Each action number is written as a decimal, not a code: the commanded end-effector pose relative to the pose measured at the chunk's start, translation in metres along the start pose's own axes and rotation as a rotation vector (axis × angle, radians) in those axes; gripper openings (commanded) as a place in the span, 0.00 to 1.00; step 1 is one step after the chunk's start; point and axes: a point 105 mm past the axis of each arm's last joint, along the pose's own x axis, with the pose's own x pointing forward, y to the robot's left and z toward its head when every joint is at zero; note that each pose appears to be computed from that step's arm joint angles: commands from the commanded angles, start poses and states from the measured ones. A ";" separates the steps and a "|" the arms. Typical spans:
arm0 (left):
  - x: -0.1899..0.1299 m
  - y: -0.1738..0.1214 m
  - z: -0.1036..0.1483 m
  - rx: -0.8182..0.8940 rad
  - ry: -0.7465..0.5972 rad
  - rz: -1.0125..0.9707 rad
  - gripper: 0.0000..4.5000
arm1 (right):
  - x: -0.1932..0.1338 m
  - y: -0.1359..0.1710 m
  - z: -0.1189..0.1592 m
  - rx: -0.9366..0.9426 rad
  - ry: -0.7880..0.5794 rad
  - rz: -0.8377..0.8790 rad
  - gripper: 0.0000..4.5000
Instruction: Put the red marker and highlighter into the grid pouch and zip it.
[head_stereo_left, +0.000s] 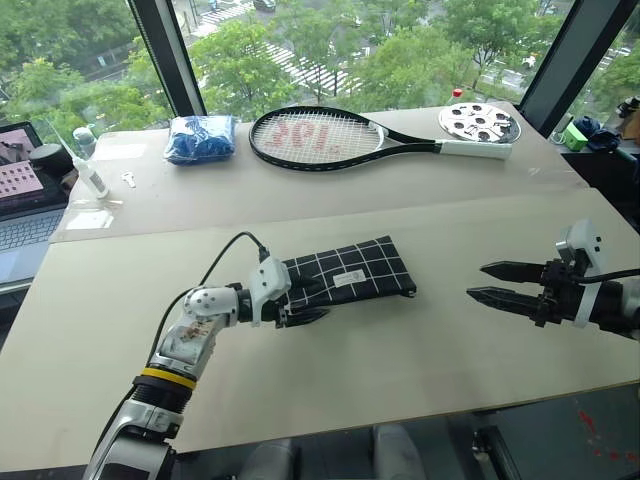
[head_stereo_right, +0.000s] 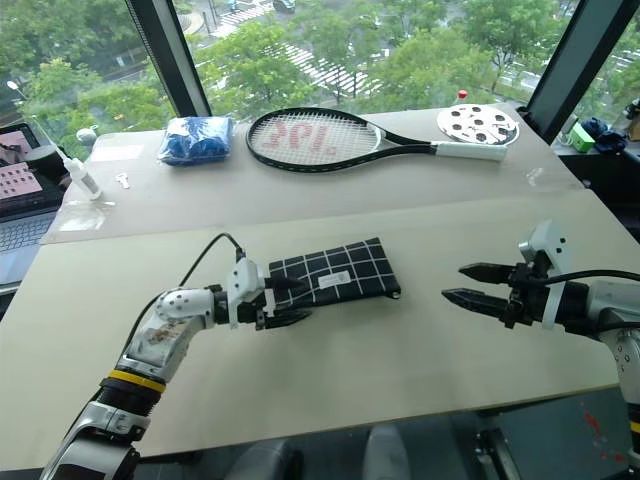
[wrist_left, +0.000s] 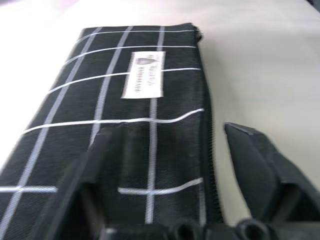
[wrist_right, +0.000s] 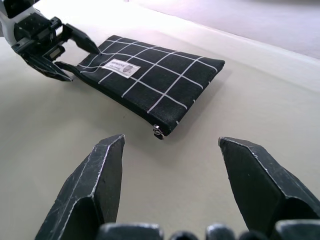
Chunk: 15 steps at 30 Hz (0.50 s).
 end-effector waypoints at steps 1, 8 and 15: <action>-0.039 0.007 0.020 -0.061 -0.073 0.060 0.77 | -0.012 -0.013 0.007 -0.052 -0.004 -0.055 0.75; -0.105 0.026 0.009 -0.326 -0.079 0.389 0.77 | -0.013 -0.038 -0.011 -0.054 0.015 -0.177 0.75; -0.175 0.029 -0.010 -0.477 -0.147 0.726 0.77 | -0.002 -0.046 -0.019 0.029 -0.077 -0.225 0.75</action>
